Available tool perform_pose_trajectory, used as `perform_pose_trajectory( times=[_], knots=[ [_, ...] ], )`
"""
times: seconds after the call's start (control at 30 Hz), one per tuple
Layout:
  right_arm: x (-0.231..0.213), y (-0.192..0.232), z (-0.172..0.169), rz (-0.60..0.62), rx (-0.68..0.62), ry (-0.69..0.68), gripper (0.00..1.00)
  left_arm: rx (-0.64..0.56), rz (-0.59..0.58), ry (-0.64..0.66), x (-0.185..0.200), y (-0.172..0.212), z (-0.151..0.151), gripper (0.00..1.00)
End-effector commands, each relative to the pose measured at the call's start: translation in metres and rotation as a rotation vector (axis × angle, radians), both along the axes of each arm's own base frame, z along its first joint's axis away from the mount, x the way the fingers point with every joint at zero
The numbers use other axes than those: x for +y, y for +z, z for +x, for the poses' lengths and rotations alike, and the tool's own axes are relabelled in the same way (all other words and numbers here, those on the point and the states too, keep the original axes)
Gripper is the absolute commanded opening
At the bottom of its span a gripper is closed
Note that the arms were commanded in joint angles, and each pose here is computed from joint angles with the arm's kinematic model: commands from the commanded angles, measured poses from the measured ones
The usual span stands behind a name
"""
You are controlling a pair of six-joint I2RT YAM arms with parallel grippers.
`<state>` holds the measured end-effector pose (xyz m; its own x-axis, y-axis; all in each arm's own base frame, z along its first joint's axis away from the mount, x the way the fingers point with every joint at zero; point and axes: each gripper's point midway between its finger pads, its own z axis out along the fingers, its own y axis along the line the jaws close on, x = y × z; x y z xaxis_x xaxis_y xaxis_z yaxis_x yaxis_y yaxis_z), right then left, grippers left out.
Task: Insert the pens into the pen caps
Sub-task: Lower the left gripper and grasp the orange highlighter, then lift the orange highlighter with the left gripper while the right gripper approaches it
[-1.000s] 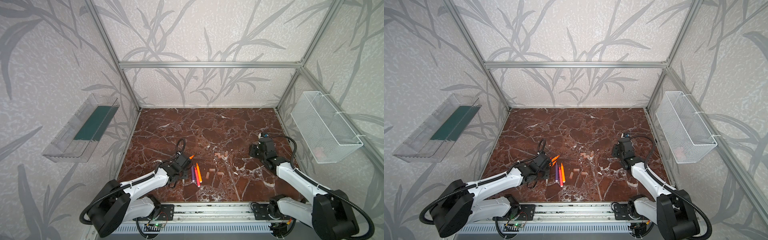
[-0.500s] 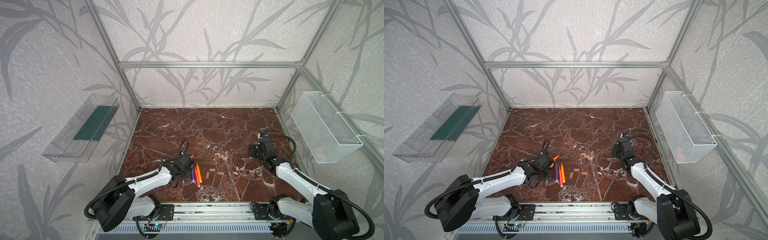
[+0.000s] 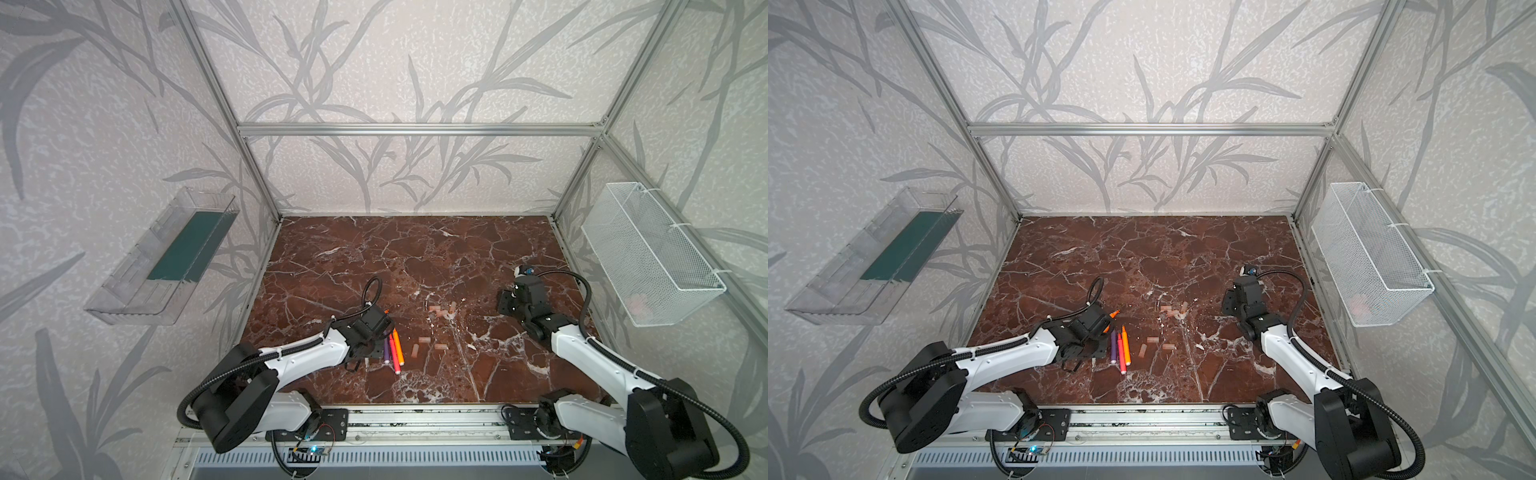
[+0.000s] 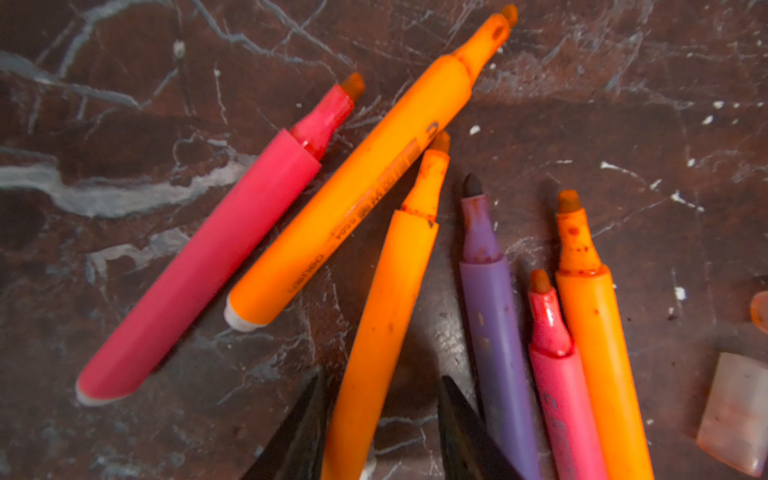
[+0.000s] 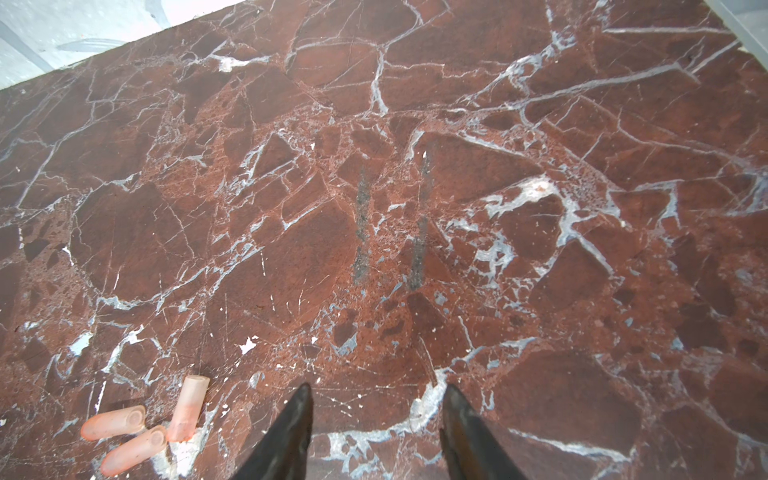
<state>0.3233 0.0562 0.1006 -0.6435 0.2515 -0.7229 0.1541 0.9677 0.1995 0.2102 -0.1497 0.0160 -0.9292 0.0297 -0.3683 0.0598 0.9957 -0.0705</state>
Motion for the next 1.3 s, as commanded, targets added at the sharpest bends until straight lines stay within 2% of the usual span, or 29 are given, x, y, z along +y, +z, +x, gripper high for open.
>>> perform_pose_trajectory(
  times=[0.0, 0.2, 0.33, 0.57, 0.8, 1.0, 1.07, 1.27],
  knots=[
    [0.001, 0.009, 0.006, -0.012, -0.032, 0.001, 0.49, 0.016, 0.033, -0.004, 0.003, -0.006, -0.001, 0.39],
    [0.009, 0.023, -0.002, 0.0, -0.04, 0.031, 0.44, 0.015, 0.05, -0.002, 0.004, -0.005, 0.001, 0.26],
    [0.029, 0.053, -0.016, 0.035, -0.096, 0.098, 0.44, 0.004, 0.038, -0.004, 0.001, -0.003, 0.003, 0.2],
    [0.058, 0.093, -0.047, 0.117, -0.19, 0.204, 0.48, -0.032, -0.014, -0.005, -0.005, 0.016, 0.006, 0.16],
    [0.076, 0.111, -0.062, 0.23, -0.241, 0.279, 0.49, -0.158, -0.066, 0.02, 0.002, 0.053, 0.013, 0.14],
    [0.118, 0.112, -0.071, 0.392, -0.253, 0.374, 0.49, -0.246, -0.207, -0.056, -0.014, 0.095, 0.011, 0.11],
    [0.141, 0.113, -0.078, 0.486, -0.247, 0.411, 0.49, -0.261, -0.279, -0.096, -0.025, 0.106, 0.008, 0.11],
    [0.196, 0.119, -0.097, 0.624, -0.256, 0.522, 0.49, -0.289, -0.5, -0.219, -0.06, 0.132, -0.002, 0.09]
  ],
)
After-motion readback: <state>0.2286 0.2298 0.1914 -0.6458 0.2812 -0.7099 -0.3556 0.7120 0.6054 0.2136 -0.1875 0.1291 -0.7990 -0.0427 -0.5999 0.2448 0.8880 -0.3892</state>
